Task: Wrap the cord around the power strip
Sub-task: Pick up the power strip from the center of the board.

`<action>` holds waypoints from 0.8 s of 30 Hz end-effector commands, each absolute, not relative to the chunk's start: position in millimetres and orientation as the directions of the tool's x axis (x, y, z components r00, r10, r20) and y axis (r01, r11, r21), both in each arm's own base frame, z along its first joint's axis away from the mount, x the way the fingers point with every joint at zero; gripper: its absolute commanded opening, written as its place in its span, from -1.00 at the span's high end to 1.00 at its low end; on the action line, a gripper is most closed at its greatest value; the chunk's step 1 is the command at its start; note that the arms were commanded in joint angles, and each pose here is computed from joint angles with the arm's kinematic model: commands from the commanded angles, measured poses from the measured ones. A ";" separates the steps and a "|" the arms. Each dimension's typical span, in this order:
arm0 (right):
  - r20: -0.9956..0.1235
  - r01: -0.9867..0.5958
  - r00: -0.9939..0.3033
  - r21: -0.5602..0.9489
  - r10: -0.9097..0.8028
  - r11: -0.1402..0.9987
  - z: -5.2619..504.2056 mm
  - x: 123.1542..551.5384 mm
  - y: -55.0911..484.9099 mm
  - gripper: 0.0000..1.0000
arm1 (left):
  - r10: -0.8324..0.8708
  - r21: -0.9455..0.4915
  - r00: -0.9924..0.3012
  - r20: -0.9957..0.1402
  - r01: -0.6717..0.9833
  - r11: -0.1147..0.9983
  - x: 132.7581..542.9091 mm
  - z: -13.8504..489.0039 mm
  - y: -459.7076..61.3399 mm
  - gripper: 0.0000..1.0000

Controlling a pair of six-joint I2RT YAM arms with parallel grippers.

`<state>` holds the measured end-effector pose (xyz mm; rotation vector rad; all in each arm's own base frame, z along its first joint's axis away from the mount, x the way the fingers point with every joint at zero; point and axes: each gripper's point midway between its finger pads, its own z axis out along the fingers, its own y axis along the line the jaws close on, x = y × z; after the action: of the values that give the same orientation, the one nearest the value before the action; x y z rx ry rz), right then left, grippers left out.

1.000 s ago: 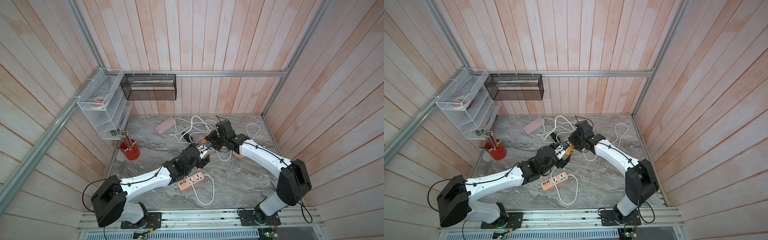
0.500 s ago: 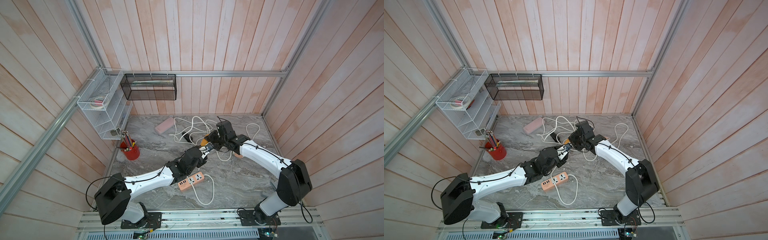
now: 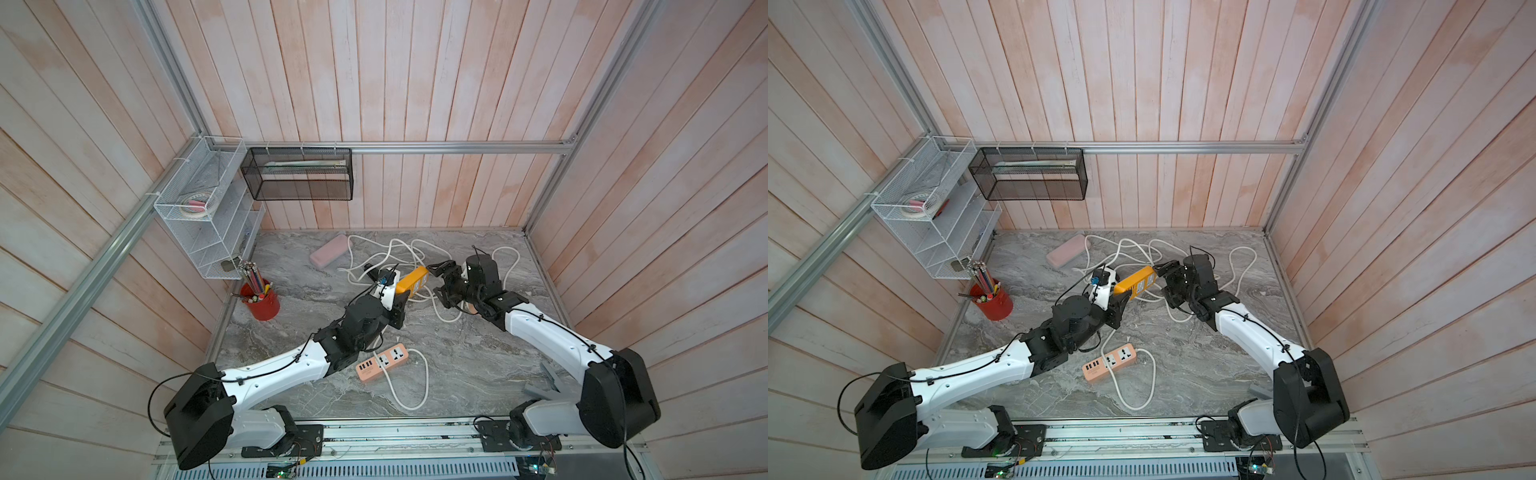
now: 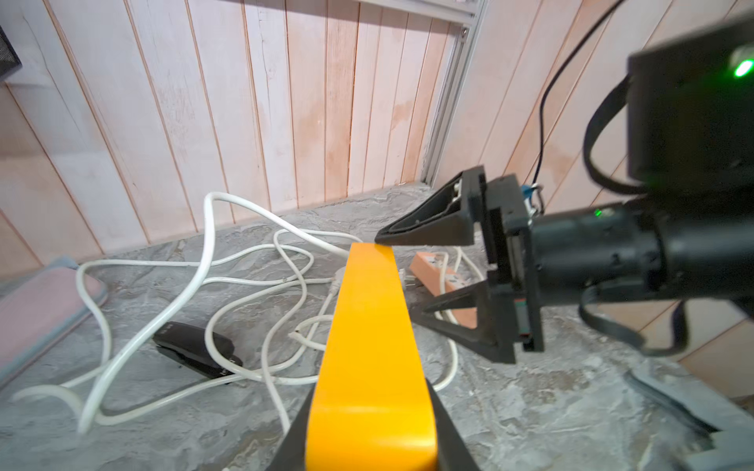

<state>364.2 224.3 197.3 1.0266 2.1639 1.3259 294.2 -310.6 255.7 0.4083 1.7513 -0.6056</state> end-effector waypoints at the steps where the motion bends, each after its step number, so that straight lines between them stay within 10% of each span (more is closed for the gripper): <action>1: 0.105 0.351 -0.644 0.921 0.758 0.171 213.4 365.8 236.0 -0.64 | -0.243 -0.357 -0.268 -0.932 0.569 0.741 291.8 283.3 -311.6 0.75; 15: 0.094 0.316 -0.593 0.941 0.800 0.123 225.7 379.0 242.1 -0.07 | -0.281 -0.437 -0.341 -0.897 0.581 0.687 284.7 265.8 -318.5 0.57; 24: -0.089 0.222 -0.602 0.936 0.793 0.274 234.1 394.1 240.2 0.51 | -0.157 -0.446 -0.461 -0.874 0.629 0.636 269.0 247.3 -319.1 -0.35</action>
<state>379.5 243.1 215.8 1.0164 2.0288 1.3959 280.2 -316.7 247.2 0.3025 1.7878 -0.8861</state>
